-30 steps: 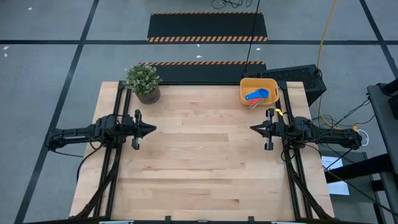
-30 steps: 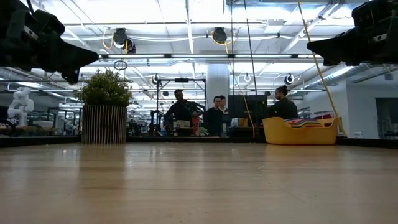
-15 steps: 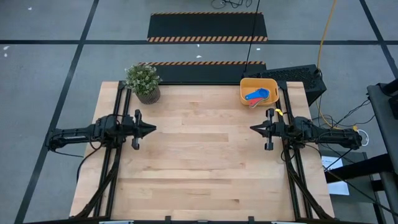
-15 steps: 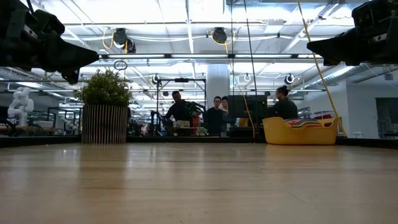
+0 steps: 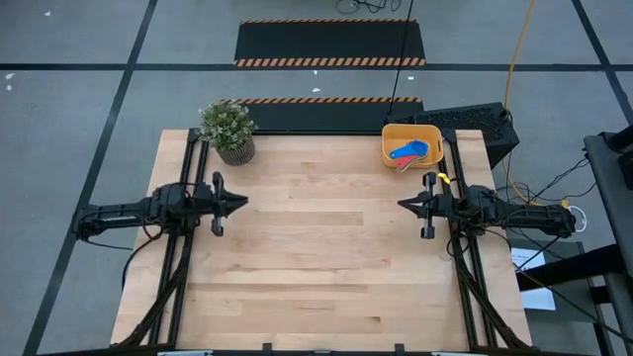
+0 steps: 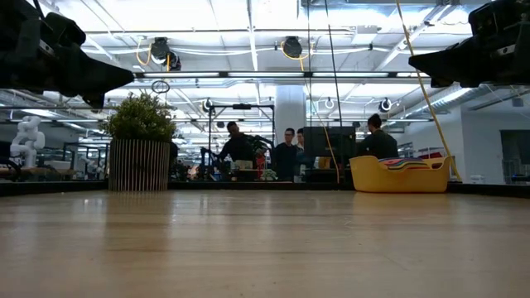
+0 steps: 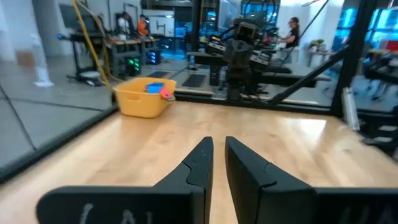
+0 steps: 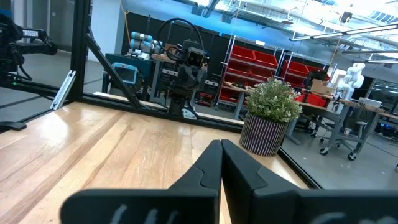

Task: Nest measuring cups in basket
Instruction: Return to Home Position

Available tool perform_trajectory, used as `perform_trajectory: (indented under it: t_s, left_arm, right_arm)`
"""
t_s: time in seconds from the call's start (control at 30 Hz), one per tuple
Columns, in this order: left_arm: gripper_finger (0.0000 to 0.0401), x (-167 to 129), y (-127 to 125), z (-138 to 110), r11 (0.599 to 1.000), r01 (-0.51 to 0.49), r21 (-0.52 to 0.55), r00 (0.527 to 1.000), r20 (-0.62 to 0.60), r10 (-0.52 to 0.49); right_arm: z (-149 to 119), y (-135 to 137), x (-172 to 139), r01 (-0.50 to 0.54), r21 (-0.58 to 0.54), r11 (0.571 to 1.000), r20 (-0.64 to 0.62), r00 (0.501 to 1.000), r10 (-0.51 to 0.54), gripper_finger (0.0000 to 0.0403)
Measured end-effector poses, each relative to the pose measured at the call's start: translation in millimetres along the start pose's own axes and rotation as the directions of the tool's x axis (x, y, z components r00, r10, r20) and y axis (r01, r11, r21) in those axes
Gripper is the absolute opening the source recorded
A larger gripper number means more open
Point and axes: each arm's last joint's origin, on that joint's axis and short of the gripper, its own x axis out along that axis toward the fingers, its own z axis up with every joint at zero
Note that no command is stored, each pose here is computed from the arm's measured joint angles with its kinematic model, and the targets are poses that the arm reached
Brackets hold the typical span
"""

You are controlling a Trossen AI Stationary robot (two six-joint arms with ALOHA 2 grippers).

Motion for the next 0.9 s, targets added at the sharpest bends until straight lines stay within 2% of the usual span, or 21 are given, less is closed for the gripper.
perform_trajectory:
  t_s: [0.2,0.9]
  left_arm:
    - [0.0047,0.0,0.9,0.4,0.996,-0.030,0.080,1.000,0.005,0.030]
    - [0.0047,-0.1,0.9,0.3,0.997,-0.031,0.076,1.000,0.003,0.031]
  right_arm:
    - [0.0,0.0,0.0,0.000,0.000,1.000,0.000,1.000,0.000,0.0000]
    - [-0.1,0.0,0.0,0.000,0.000,1.000,-0.001,1.000,0.000,0.0000]
